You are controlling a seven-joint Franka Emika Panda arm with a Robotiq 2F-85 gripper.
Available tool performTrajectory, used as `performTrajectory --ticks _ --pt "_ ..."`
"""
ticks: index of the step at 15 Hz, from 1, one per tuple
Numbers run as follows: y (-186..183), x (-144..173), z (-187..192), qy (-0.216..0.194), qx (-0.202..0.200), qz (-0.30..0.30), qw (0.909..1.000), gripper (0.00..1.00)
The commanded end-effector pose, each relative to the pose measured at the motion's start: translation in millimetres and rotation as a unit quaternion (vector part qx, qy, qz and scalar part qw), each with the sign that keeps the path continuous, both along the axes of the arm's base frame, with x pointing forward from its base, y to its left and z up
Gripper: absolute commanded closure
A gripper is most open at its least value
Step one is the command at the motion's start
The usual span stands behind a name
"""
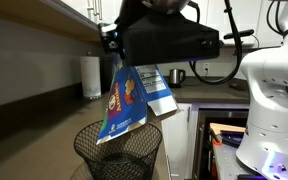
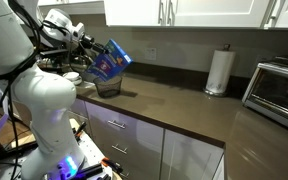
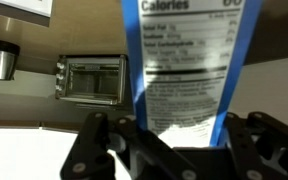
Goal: Pour the contents from the box into the black then put the box on the counter
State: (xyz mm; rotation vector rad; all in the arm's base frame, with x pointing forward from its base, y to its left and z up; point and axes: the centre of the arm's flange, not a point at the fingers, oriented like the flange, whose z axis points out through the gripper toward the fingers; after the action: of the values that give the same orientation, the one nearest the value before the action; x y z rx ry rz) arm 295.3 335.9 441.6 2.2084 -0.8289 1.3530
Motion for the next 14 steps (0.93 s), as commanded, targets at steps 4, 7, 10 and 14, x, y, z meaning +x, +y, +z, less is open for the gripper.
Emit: performTrajectory --ticks 4,7,10,14 --pt "-1.9 4.3 -5.2 0.007 0.003 0.0 1.0 0.8" --pt "-6.6 9.6 -8.1 0.012 0.003 -0.005 0.9999 0.85" --pt "-8.0 12.0 -7.2 0.01 -0.004 -0.012 0.9999 0.88" --pt "-3.8 10.3 -1.5 0.005 -0.011 -0.014 0.9998 0.88"
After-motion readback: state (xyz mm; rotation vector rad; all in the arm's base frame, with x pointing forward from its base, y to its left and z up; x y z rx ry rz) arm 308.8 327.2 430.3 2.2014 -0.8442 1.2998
